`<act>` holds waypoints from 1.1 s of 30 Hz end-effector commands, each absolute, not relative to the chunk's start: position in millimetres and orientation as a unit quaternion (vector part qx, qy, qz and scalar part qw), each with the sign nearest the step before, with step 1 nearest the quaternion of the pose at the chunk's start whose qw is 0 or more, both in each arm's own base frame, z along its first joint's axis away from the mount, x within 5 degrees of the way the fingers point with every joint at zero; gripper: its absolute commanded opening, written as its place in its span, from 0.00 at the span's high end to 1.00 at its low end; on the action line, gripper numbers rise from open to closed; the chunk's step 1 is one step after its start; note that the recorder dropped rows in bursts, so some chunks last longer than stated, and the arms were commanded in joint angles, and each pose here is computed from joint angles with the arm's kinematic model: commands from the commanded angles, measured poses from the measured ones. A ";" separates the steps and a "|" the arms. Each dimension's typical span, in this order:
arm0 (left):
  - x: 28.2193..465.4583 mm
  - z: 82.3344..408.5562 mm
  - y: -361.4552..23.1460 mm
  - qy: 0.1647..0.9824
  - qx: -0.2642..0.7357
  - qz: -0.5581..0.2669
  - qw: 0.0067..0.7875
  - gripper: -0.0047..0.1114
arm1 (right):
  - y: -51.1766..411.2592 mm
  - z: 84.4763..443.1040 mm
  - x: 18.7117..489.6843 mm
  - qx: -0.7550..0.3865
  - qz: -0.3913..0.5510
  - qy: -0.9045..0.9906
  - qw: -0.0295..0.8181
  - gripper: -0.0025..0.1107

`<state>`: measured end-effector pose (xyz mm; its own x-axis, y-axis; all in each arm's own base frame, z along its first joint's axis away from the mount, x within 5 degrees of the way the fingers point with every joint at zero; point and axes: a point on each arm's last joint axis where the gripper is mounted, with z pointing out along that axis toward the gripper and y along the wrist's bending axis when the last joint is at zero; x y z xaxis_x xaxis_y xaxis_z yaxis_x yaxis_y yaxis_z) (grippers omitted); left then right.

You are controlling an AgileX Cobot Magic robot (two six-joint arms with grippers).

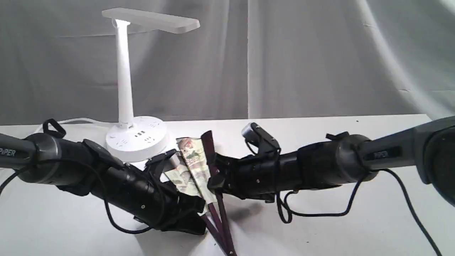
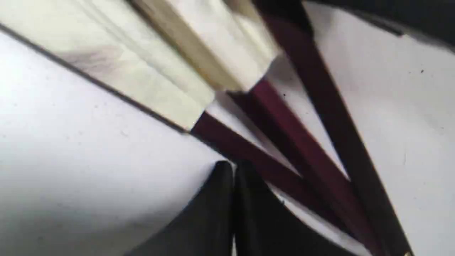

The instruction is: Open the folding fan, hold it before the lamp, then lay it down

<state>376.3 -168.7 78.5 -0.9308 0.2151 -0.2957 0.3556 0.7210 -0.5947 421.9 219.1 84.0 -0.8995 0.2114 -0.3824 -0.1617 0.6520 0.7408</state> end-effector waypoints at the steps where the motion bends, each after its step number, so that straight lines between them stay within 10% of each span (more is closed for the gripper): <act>1: 374.3 67.4 -166.0 0.928 0.169 -0.318 0.099 0.96 | 201.9 87.1 428.3 0.016 0.418 0.878 0.231 0.98; 33: 380.5 131.5 -111.1 0.874 0.157 -0.453 0.086 0.96 | 174.0 114.7 426.1 -0.074 0.578 0.784 0.213 0.98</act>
